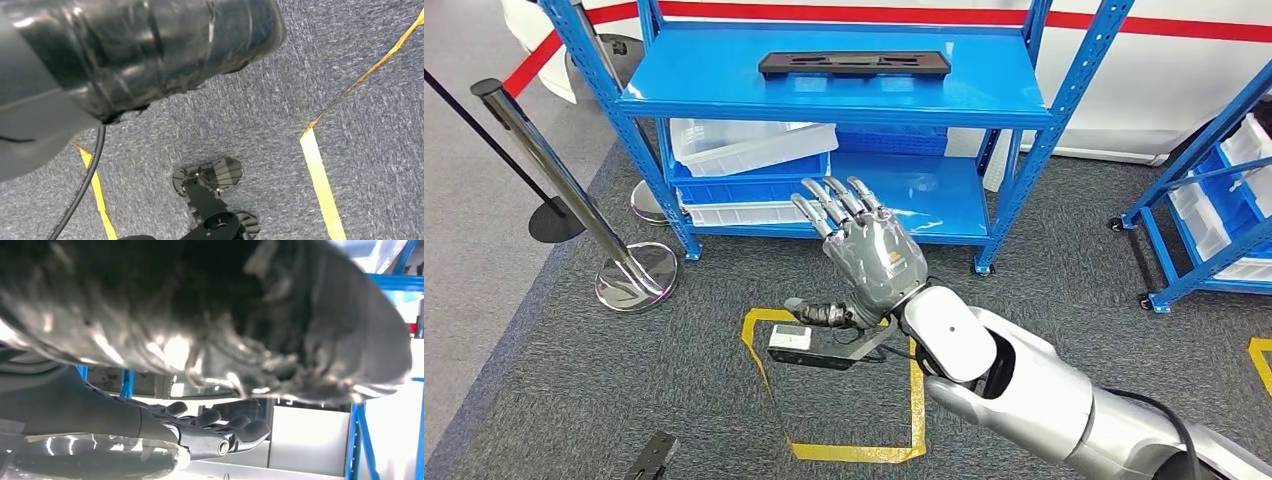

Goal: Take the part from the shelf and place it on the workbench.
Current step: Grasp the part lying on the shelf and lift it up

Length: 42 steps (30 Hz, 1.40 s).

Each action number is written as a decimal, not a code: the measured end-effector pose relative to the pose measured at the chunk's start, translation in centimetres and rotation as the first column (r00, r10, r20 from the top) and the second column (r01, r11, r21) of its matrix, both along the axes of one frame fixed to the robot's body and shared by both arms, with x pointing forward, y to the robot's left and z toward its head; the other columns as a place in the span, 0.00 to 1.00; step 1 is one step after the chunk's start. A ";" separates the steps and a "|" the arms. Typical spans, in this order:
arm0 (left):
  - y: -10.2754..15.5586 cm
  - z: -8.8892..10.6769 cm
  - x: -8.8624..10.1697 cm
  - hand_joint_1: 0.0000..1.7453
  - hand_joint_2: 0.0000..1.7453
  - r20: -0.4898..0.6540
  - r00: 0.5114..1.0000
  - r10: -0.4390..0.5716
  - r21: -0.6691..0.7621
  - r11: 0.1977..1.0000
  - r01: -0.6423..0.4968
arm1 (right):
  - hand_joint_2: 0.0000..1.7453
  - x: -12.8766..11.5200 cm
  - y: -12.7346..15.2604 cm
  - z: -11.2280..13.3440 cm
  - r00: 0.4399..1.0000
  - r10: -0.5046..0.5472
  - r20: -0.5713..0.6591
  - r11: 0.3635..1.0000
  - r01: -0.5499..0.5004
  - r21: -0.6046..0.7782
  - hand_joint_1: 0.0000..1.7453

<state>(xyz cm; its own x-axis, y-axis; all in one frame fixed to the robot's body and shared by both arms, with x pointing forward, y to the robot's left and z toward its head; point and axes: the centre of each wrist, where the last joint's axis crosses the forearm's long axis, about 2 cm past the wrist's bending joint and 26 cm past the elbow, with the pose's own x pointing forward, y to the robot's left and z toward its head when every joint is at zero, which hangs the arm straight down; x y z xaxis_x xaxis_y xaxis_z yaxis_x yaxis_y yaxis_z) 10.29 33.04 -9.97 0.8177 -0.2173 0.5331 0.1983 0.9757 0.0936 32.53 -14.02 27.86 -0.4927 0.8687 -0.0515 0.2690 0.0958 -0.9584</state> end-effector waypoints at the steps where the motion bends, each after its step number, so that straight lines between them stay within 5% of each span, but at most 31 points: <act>1: 0.0 0.0 0.0 0.00 0.00 0.000 1.000 -0.001 0.001 1.000 0.001 | 0.00 0.0 0.0 0.0 1.000 -0.001 -0.007 1.000 0.001 0.004 0.00; 42: 0.3 0.1 0.2 0.00 0.00 -0.002 1.000 0.001 0.003 1.000 -0.001 | 0.00 0.2 -0.1 0.1 0.993 0.001 -0.121 0.999 0.003 0.039 0.00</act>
